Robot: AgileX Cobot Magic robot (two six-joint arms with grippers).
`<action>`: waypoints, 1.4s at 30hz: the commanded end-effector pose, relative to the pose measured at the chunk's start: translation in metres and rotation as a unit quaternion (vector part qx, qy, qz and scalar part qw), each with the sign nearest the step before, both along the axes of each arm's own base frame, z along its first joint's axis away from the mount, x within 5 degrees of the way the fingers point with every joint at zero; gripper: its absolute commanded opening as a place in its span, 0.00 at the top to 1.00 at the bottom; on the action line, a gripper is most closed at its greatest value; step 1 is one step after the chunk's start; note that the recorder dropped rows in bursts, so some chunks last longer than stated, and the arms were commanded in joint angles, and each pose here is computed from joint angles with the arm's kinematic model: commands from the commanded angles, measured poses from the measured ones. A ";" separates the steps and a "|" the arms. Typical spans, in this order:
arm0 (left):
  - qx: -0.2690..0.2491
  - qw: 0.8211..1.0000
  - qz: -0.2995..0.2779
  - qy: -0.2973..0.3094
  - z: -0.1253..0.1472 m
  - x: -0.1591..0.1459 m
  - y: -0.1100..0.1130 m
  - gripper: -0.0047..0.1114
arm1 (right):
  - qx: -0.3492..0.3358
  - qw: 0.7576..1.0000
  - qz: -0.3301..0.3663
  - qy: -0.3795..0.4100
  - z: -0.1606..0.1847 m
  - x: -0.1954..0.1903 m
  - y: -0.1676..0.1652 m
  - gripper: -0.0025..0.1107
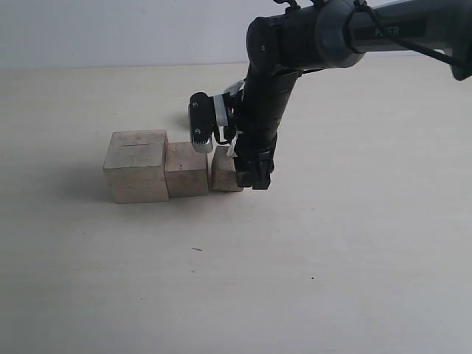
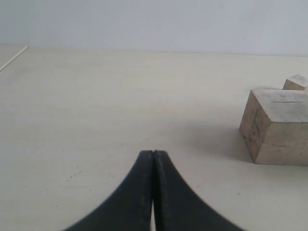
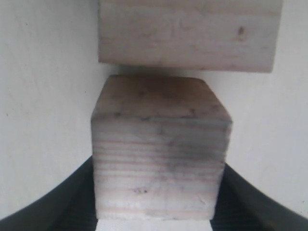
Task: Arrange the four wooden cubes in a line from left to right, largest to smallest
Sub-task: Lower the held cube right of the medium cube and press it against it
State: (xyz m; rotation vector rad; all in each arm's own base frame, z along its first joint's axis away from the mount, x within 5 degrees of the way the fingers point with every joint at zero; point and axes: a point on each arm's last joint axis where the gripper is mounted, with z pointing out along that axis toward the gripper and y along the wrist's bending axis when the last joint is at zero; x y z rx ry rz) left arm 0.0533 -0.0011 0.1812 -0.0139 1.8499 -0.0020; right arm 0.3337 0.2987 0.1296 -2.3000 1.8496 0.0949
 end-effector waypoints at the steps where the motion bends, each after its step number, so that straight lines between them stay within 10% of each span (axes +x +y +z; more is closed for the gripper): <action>1: -0.003 1.000 0.001 -0.007 0.000 0.000 0.000 0.96 | 0.011 1.000 -0.016 0.014 0.003 -0.003 0.001 0.98; 42: -0.003 1.000 0.001 -0.007 0.000 0.000 0.000 0.96 | 0.028 0.998 -0.048 0.011 0.022 -0.004 0.001 0.98</action>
